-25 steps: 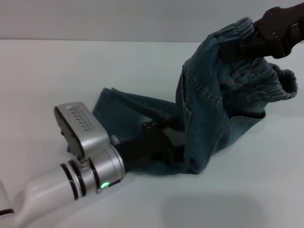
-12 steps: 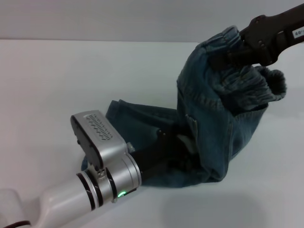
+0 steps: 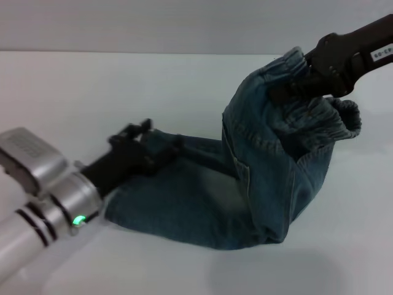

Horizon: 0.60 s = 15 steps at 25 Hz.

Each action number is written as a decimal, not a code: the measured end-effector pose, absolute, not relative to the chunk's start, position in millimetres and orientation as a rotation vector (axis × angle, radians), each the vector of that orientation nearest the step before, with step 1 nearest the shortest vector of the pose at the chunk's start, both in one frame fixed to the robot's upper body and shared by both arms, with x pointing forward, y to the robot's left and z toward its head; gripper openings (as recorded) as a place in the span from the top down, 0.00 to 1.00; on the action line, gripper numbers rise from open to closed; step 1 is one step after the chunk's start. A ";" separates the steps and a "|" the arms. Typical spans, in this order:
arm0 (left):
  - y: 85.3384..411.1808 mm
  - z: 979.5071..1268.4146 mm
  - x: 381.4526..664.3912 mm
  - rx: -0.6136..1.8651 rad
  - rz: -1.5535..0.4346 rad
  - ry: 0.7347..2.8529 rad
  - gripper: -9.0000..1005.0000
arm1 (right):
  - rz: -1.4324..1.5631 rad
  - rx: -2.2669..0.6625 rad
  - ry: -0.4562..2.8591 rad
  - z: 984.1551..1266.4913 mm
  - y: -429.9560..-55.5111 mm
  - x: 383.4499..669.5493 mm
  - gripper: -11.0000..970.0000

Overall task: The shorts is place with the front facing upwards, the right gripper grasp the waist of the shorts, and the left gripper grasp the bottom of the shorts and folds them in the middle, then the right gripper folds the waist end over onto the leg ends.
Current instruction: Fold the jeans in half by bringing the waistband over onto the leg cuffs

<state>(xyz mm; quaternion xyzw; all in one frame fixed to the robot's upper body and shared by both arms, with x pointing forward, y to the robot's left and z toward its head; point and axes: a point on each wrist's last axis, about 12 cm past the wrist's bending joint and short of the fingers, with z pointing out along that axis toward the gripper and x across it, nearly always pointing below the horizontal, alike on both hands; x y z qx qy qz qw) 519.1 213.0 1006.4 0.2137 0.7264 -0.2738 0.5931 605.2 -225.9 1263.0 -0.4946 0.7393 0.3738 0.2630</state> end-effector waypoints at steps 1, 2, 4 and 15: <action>224.0 1007.3 521.1 0.471 -0.620 1.690 0.20 | 1.014 -1.338 2.003 1261.5 -225.3 605.5 0.92; 229.6 1008.0 522.1 0.456 -0.611 1.689 0.20 | 1.023 -1.341 2.007 1258.9 -223.7 605.8 0.92; 241.0 1009.8 524.0 0.421 -0.584 1.681 0.20 | 1.044 -1.345 2.011 1252.5 -218.9 606.5 0.92; 270.3 1017.3 527.3 0.302 -0.494 1.630 0.20 | 1.010 -1.435 2.028 1205.6 -150.8 611.8 0.92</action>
